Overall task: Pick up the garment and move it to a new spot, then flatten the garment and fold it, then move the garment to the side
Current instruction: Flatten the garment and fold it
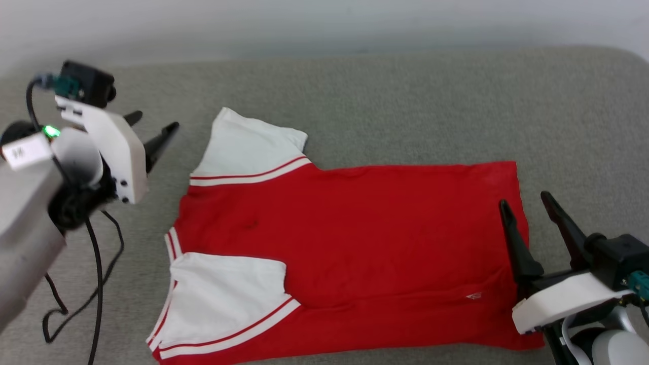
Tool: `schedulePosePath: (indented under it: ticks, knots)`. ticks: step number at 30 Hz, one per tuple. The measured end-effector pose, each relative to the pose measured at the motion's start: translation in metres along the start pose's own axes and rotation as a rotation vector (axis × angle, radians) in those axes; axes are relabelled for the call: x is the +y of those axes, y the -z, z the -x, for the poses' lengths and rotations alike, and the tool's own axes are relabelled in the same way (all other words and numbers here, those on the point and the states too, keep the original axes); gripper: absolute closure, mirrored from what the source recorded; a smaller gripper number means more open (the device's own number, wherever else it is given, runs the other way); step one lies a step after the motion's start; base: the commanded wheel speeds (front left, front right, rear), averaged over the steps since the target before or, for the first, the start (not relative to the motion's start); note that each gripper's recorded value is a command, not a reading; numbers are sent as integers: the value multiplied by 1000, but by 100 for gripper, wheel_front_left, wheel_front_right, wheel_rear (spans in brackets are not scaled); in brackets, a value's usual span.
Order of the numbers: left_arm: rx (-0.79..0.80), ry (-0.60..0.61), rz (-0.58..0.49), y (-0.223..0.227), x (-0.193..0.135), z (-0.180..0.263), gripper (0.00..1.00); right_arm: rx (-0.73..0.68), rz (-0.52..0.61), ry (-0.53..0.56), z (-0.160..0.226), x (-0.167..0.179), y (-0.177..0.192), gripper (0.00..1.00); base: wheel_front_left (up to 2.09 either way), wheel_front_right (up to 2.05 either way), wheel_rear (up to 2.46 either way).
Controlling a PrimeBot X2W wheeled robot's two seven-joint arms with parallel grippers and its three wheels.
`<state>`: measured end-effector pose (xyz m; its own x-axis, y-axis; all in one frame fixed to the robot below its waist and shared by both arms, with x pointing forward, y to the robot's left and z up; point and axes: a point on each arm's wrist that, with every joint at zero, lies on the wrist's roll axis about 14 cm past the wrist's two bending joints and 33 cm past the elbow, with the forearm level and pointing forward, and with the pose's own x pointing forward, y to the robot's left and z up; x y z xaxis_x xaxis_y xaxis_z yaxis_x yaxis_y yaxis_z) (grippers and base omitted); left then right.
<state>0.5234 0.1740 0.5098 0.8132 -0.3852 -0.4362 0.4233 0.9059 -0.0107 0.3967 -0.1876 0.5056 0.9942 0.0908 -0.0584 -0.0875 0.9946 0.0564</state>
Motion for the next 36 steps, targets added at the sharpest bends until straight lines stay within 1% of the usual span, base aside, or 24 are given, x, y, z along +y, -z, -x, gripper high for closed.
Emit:
schedulePosePath:
  ticks: [2, 6, 10, 16, 18, 21, 25, 26, 27, 32, 36]
  knots:
    - [89, 24, -10, 5, 1, -17, 0, 11, 12, 12, -4, -3, 4, 0, 0, 0, 0]
    - [210, 58, 1, 4, 3, -48, 0, 37, 16, 39, -12, -11, 15, 0, 0, 0, 0]
    - [340, 100, 22, 18, -2, -77, 0, 62, 25, 58, -20, -17, 27, 0, 0, 0, 0]
    - [462, 115, 34, 40, 0, -116, 0, 106, 40, 80, -30, -24, 46, 0, 0, 0, 0]
    - [504, 112, 35, 53, 2, -126, 0, 122, 45, 87, -32, -27, 52, 0, 0, 0, 0]
    - [560, 129, 45, 75, -4, -138, 0, 139, 49, 102, -33, -31, 59, 0, 0, 0, 0]
    - [630, 129, 15, 93, -4, -141, 0, 155, 51, 114, -33, -35, 65, 0, 0, 0, 0]
    - [637, 130, 8, 94, -5, -141, 58, 151, 52, 114, -34, -36, 64, 0, 0, 0, 0]
    - [639, 130, 4, 95, -5, -141, 100, 144, 53, 115, -35, -36, 62, 0, 0, 0, 0]
    - [611, 142, 6, 96, -11, -136, 100, 97, 59, 117, -39, -37, 47, 0, 0, 0, 0]
    - [550, 148, -48, 86, -17, -129, 100, 58, 81, 118, -43, -41, 27, 0, 0, 0, 0]
